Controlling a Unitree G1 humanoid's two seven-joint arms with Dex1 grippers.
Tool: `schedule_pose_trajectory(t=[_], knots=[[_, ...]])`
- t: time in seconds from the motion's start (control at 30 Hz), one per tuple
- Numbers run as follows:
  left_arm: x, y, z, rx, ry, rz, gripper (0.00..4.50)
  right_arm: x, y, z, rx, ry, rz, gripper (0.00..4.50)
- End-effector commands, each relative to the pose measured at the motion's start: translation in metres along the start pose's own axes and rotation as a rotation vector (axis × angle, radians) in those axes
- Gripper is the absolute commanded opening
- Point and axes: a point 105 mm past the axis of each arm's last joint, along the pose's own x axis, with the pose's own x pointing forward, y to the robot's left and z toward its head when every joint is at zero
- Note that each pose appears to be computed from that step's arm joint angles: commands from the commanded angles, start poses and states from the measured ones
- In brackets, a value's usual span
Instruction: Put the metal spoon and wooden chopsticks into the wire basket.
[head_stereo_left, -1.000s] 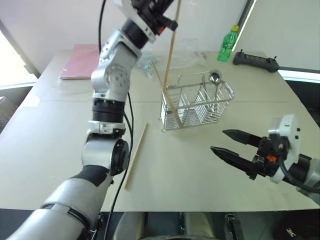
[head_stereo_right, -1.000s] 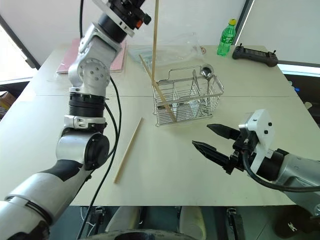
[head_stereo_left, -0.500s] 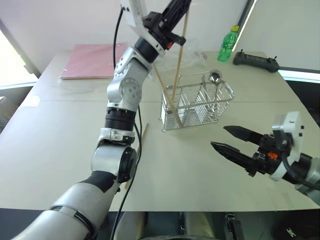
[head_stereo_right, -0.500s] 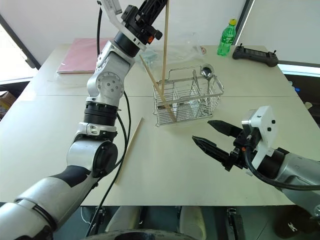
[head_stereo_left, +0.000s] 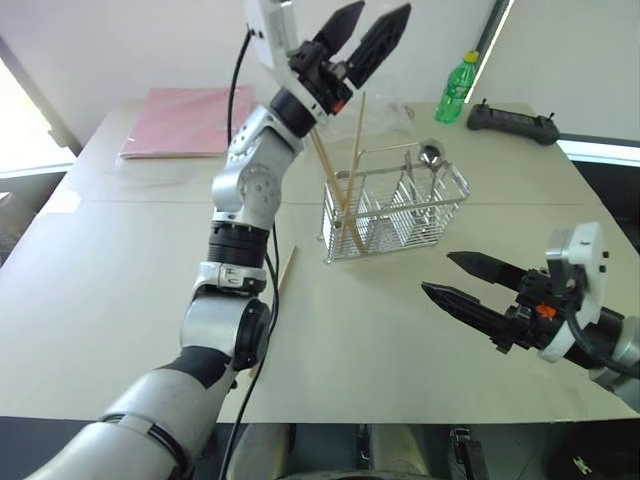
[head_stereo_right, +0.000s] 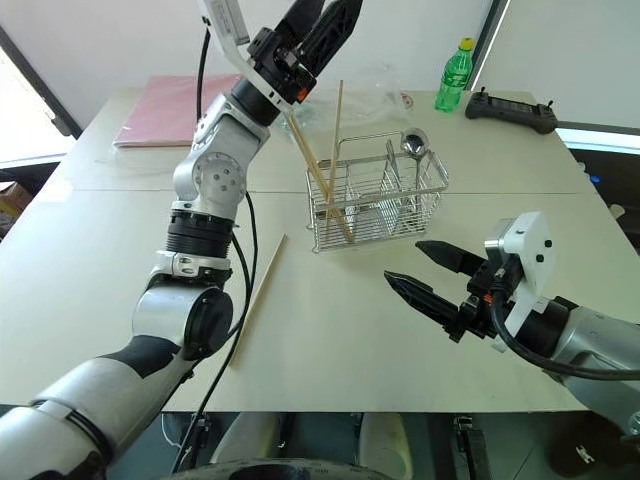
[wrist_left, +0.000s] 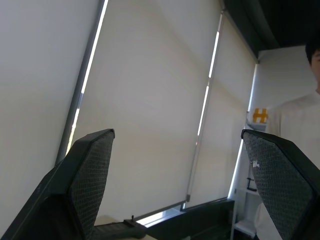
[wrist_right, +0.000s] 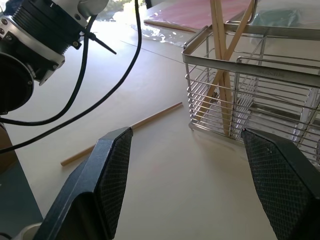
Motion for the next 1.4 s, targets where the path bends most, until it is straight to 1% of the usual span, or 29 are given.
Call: schedule_pose_trajectory(t=[0.03,0.1,0.2,0.27,0.37,0.43,0.5,0.57,0.7,0.77,0.87,0.97,1.17,1.27,1.4], knots=[[0.009,-0.009,0.043,0.059,-0.055,-0.04,4.41,0.001,0.004,0.006,-0.04,-0.014,0.017,3.56],[0.007,-0.009,0.059,0.1,-0.013,-0.049,4.41,0.001,0.003,0.005,-0.042,-0.01,0.018,3.56],[-0.005,-0.002,0.077,0.135,0.115,-0.028,4.41,0.0,0.004,0.0,-0.058,0.023,0.026,3.56],[-0.023,0.008,0.083,0.145,0.265,-0.001,4.41,-0.002,0.006,-0.003,-0.053,0.031,0.035,3.56],[-0.06,0.015,0.079,0.146,0.508,0.012,4.41,-0.004,0.008,-0.007,-0.047,0.039,0.042,3.56],[-0.092,0.023,0.066,0.125,0.687,0.055,4.41,-0.005,0.009,-0.01,-0.042,0.042,0.043,3.56],[-0.127,0.042,0.045,0.12,0.87,0.194,4.41,-0.005,0.009,-0.013,-0.038,0.044,0.041,3.56],[-0.158,0.06,0.025,0.147,1.019,0.34,4.41,-0.005,0.008,-0.014,-0.037,0.044,0.04,3.56],[-0.199,0.076,-0.007,0.176,1.224,0.525,4.41,-0.002,0.009,-0.015,-0.027,0.024,0.037,3.56],[-0.209,0.076,-0.023,0.163,1.285,0.575,4.41,0.0,0.009,-0.016,-0.024,0.019,0.036,3.56],[-0.216,0.064,-0.051,0.078,1.343,0.59,4.41,0.002,0.011,-0.018,-0.021,0.014,0.032,3.56],[-0.22,0.051,-0.07,0.042,1.404,0.579,4.41,0.003,0.011,-0.018,-0.014,0.005,0.022,3.56],[-0.226,0.027,-0.093,0.026,1.513,0.52,4.41,0.006,0.01,-0.02,-0.009,-0.014,0.0,3.56],[-0.229,0.022,-0.102,0.022,1.551,0.514,4.41,0.007,0.01,-0.021,-0.007,-0.024,-0.01,3.56],[-0.232,0.025,-0.11,0.016,1.584,0.534,4.41,0.009,0.012,-0.022,-0.005,-0.035,-0.018,3.56]])
